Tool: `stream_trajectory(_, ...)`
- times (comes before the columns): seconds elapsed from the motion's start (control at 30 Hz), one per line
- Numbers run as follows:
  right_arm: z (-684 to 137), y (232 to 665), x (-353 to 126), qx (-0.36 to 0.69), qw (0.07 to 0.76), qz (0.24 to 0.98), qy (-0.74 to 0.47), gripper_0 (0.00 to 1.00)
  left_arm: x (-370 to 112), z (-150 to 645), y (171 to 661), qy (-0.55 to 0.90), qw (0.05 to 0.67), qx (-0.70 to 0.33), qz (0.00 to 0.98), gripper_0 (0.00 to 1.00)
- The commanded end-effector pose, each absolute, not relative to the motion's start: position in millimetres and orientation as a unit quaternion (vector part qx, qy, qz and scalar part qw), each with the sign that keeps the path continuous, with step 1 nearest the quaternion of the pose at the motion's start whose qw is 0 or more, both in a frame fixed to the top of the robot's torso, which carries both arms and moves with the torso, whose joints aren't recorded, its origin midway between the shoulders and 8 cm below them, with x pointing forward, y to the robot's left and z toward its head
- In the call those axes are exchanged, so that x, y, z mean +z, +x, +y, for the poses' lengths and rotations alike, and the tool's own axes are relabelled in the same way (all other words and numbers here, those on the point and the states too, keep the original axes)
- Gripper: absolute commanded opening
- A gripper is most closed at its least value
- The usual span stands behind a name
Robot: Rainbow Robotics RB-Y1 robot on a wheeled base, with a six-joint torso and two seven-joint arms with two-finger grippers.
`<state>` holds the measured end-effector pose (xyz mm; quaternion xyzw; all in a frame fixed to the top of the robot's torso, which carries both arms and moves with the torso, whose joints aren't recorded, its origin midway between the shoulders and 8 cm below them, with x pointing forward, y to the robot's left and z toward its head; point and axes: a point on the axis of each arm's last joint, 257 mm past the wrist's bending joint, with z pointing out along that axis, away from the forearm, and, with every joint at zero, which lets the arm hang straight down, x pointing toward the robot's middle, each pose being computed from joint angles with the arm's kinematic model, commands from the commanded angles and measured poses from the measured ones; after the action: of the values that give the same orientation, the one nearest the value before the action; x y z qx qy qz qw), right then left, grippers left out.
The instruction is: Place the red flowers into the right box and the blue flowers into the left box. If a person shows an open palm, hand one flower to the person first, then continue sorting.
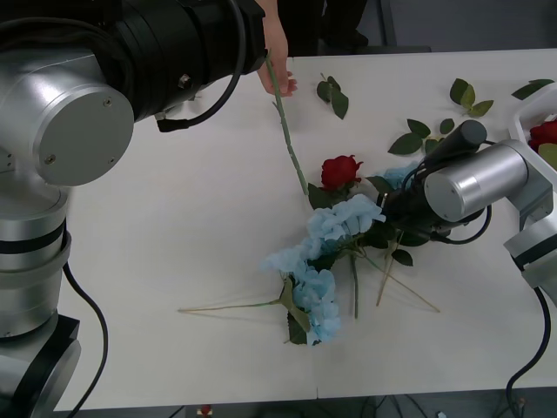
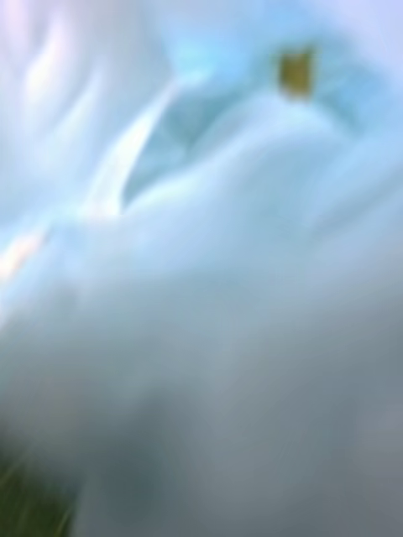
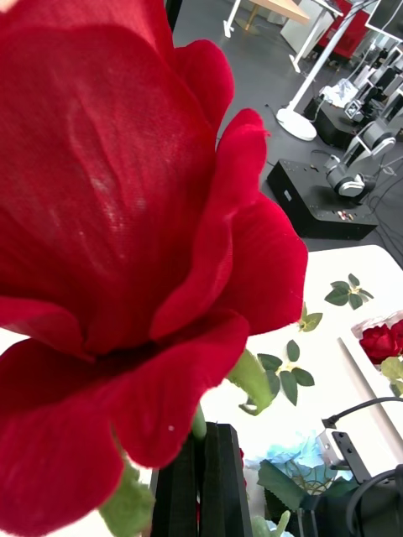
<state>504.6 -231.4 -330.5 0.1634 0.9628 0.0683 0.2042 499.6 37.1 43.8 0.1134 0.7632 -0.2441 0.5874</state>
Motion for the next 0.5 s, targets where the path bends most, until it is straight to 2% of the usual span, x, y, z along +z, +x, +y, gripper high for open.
stream_trajectory(0.03,-216.6,523.7,-317.9,0.075,0.224,0.959,0.159,0.99,50.4,36.4,494.8,0.109,0.595,-0.250,0.756,0.00)
stream_trajectory(0.17,-219.4,524.7,-317.9,0.070,0.227,0.958,0.160,0.97,50.4,36.4,494.8,0.109,0.595,-0.250,0.756,0.00)
stream_trajectory(0.23,-219.4,524.7,-317.9,0.070,0.227,0.958,0.158,0.79,50.4,36.4,494.8,0.109,0.595,-0.250,0.756,0.00)
stream_trajectory(0.27,-219.7,524.9,-317.9,0.069,0.227,0.958,0.158,0.73,50.4,36.4,494.8,0.109,0.595,-0.250,0.756,0.00)
stream_trajectory(0.3,-220.2,524.8,-318.0,0.069,0.227,0.958,0.160,0.64,50.4,36.4,494.8,0.109,0.595,-0.250,0.756,0.00)
stream_trajectory(0.43,-223.7,525.0,-319.9,0.063,0.227,0.959,0.160,0.16,50.4,36.4,494.8,0.109,0.595,-0.250,0.756,0.00)
stream_trajectory(0.47,-224.6,525.3,-320.3,0.063,0.227,0.958,0.161,0.08,50.4,36.4,494.8,0.109,0.595,-0.250,0.756,0.00)
stream_trajectory(0.5,-224.8,525.8,-319.9,0.063,0.227,0.958,0.161,0.05,50.4,36.4,494.8,0.109,0.595,-0.250,0.756,0.00)
